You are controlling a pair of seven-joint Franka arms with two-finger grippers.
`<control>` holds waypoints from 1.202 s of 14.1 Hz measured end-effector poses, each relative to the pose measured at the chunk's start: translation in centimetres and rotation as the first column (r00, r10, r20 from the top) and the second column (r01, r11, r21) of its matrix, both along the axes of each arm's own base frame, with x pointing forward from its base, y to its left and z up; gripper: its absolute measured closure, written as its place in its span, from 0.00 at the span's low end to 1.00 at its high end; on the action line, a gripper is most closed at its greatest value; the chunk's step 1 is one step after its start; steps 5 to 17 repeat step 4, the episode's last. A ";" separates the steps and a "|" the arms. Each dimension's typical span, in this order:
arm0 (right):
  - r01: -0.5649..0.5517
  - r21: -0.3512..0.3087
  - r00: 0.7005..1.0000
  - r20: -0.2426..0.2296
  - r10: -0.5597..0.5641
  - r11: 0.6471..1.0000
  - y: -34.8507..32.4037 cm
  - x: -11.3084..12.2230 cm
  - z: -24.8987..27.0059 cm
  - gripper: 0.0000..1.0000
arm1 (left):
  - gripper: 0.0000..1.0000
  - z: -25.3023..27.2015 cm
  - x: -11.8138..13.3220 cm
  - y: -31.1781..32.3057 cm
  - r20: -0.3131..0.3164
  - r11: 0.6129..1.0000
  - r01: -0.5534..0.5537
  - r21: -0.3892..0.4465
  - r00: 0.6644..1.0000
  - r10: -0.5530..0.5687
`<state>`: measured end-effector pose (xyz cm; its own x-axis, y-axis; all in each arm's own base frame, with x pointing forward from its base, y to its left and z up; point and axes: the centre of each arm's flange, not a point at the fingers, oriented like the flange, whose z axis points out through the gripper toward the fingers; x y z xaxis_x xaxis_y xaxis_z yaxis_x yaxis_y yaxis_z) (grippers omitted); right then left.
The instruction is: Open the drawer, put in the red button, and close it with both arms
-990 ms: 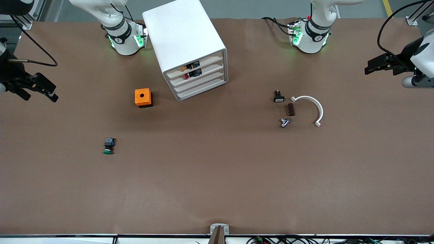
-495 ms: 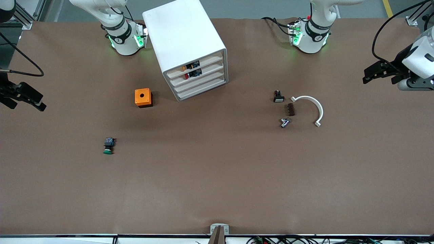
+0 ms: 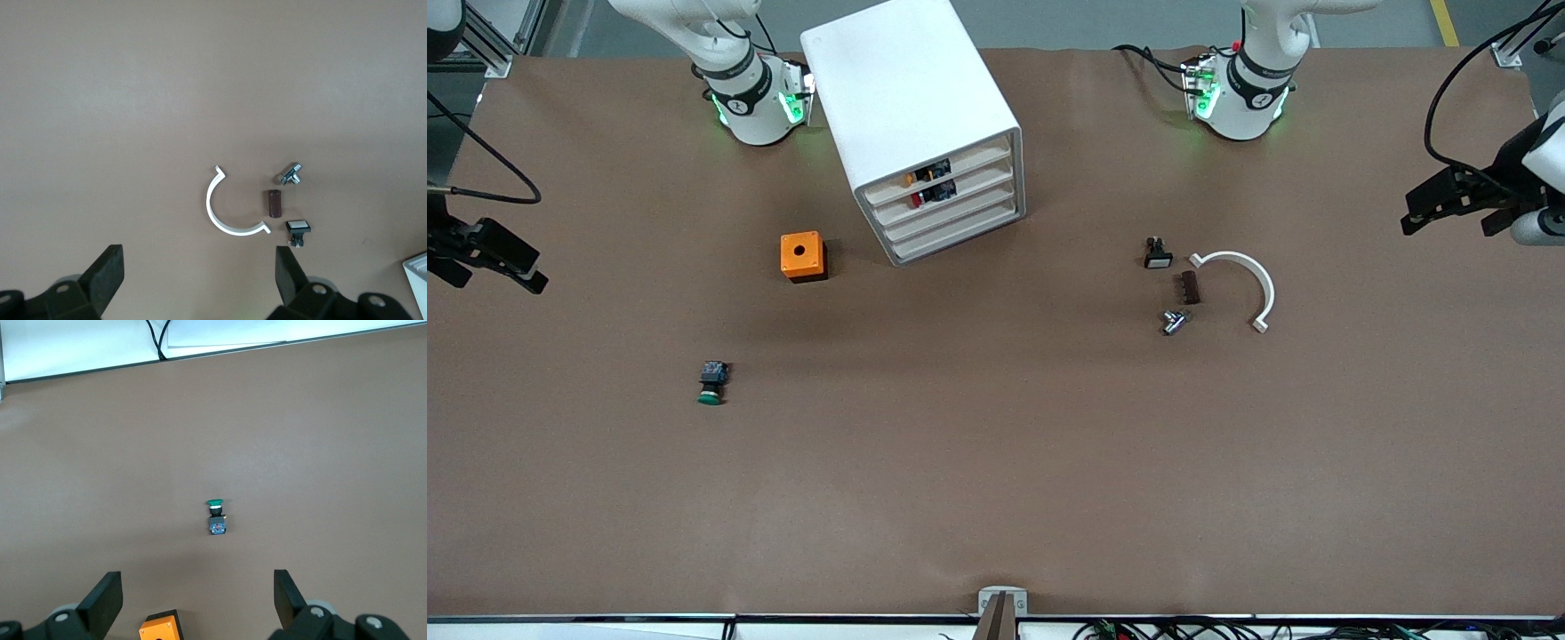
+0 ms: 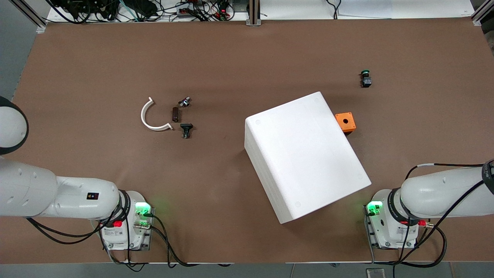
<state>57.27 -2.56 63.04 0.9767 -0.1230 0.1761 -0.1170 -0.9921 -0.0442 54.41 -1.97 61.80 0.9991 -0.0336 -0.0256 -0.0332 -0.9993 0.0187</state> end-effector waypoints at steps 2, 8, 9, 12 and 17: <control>0.000 0.000 1.000 -0.001 0.000 1.000 0.0 0.0 0.0 0.00 | 0.00 -0.4 0.2 -0.1 -0.016 1.000 0.002 0.001 1.000 -0.002; 0.000 0.000 1.000 -0.001 0.000 1.000 0.0 0.0 0.0 0.00 | 0.00 -0.3 0.2 -0.1 -0.018 1.000 0.002 0.001 1.000 -0.002; 0.000 0.000 1.000 -0.001 0.000 1.000 0.0 0.0 0.0 0.00 | 0.00 -0.3 0.2 -0.1 -0.018 1.000 0.002 0.001 1.000 -0.002; 0.000 0.000 1.000 -0.001 0.000 1.000 0.0 0.0 0.0 0.00 | 0.00 -0.3 0.2 -0.1 -0.018 1.000 0.002 0.001 1.000 -0.002; 0.000 0.000 1.000 -0.001 0.000 1.000 0.0 0.0 0.0 0.00 | 0.00 -0.3 0.2 -0.1 -0.018 1.000 0.002 0.001 1.000 -0.002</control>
